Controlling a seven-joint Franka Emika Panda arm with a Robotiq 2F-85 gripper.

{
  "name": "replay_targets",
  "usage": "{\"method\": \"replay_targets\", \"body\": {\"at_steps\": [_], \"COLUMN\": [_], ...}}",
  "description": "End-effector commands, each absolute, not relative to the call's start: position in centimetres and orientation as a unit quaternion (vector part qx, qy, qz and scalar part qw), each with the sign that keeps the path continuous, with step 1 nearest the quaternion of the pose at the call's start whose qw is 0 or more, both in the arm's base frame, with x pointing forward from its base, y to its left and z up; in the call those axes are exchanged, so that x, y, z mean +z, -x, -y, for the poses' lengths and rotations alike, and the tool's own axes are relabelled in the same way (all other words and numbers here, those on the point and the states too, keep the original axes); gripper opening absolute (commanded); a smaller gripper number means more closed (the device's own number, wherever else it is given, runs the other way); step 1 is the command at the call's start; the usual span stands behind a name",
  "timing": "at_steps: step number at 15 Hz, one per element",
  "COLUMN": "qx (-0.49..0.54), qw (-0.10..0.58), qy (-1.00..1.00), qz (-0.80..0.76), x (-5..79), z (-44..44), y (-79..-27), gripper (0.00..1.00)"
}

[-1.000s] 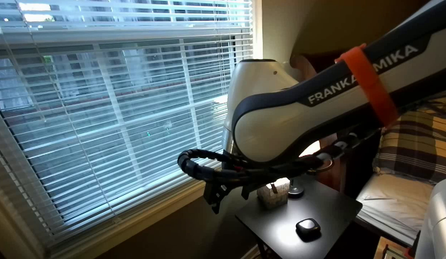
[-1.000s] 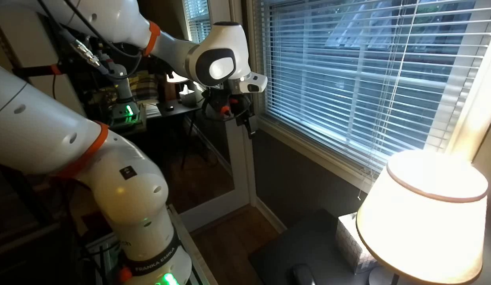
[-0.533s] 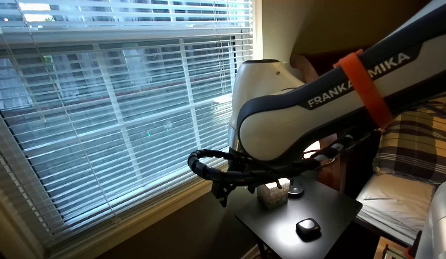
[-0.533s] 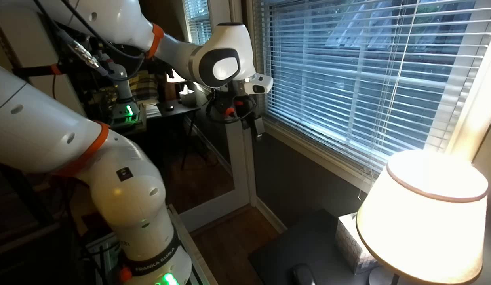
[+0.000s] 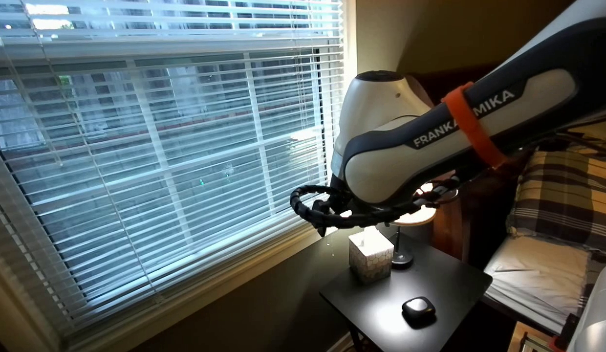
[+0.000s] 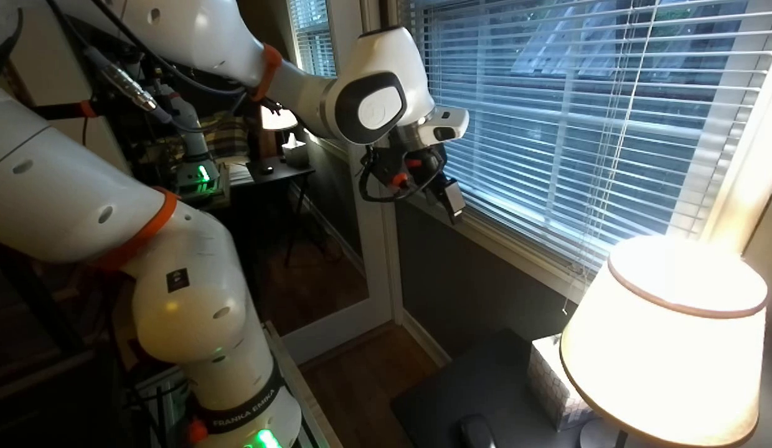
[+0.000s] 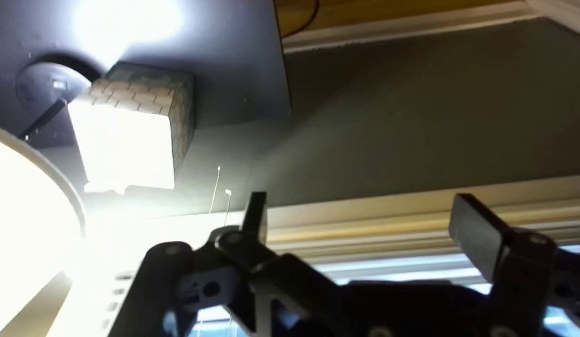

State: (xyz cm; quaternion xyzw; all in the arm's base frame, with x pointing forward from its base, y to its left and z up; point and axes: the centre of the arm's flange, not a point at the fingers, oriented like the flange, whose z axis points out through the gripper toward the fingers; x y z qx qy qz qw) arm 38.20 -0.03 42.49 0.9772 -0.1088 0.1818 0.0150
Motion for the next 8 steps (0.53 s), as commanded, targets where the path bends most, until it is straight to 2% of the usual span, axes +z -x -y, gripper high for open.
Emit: {"method": "replay_targets", "body": {"at_steps": [1,6,7,8], "qx": [0.245,0.315,0.345,0.315], "qw": [0.062,0.154,0.164,0.138], "qy": [-0.967,-0.936,-0.924,-0.939], "qz": [0.044,-0.034,-0.036,-0.023], "x": [41.8,44.5,45.3,45.4], "z": [2.3,5.4,5.9,4.8], "y": [-38.0,-40.3,-40.6,-39.8], "gripper": [1.0,1.0,1.0,1.0]}}
